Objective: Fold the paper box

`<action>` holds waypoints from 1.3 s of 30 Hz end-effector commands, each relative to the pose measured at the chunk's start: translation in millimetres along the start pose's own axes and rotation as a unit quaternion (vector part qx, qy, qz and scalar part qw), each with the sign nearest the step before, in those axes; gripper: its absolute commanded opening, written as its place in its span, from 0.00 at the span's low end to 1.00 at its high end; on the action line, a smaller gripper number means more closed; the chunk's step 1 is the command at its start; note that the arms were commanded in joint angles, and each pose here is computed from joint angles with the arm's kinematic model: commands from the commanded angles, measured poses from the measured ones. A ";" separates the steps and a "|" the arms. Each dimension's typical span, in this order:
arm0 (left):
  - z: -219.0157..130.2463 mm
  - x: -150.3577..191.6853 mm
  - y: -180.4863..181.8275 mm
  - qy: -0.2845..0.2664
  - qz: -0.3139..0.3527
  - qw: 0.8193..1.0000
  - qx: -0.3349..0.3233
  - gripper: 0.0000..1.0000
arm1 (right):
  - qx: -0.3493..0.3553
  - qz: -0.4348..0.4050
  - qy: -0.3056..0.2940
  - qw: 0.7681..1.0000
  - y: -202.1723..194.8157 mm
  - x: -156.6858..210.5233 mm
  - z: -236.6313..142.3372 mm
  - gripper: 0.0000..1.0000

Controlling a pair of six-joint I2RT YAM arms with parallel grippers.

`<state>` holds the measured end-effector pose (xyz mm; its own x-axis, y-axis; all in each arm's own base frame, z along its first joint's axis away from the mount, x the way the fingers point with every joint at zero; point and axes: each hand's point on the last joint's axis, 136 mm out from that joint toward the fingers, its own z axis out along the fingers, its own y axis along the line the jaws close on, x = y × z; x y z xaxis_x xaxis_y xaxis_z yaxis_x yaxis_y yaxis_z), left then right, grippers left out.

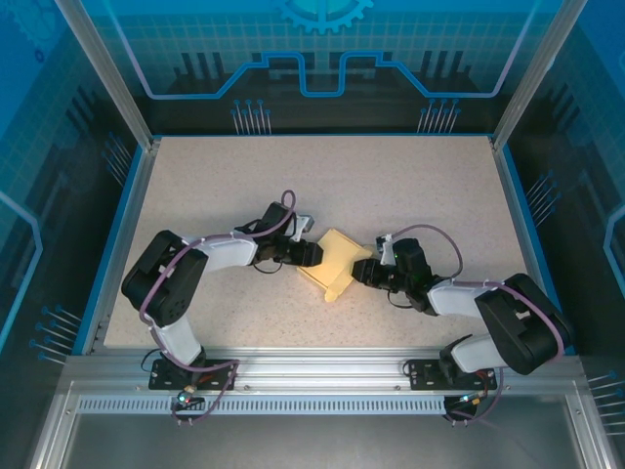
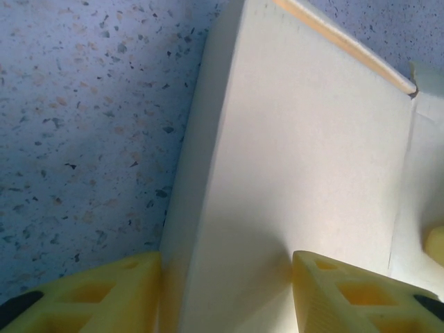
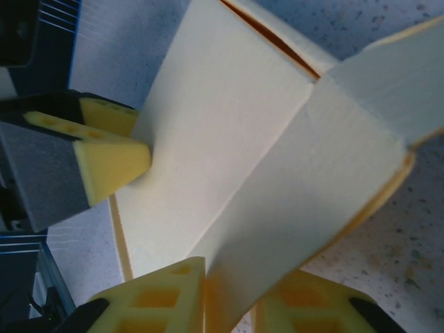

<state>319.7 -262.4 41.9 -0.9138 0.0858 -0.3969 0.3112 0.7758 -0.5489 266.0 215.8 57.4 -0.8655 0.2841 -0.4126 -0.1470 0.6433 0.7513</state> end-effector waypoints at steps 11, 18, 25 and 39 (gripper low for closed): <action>7.6 23.9 -10.3 0.034 -0.017 0.999 0.031 0.54 | -0.062 -0.044 -0.063 0.995 44.2 -27.6 -19.8 0.09; 14.8 19.8 -17.0 0.035 -0.008 0.999 0.034 0.59 | -0.061 -0.050 -0.071 0.994 50.8 -30.6 -29.9 0.09; 17.2 14.1 -20.6 0.033 -0.008 0.999 0.040 0.58 | -0.047 -0.053 -0.068 0.995 46.9 -28.3 -32.0 0.10; 16.0 7.6 -13.3 0.023 -0.004 1.000 0.012 0.56 | 0.039 -0.015 -0.038 0.998 -2.6 -15.8 -18.7 0.22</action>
<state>318.5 -284.6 44.0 -0.9126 0.0934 -0.3980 0.3332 0.7341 -0.5917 263.0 196.7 68.0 -0.8325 0.3197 -0.4525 -0.1178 0.6959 0.7084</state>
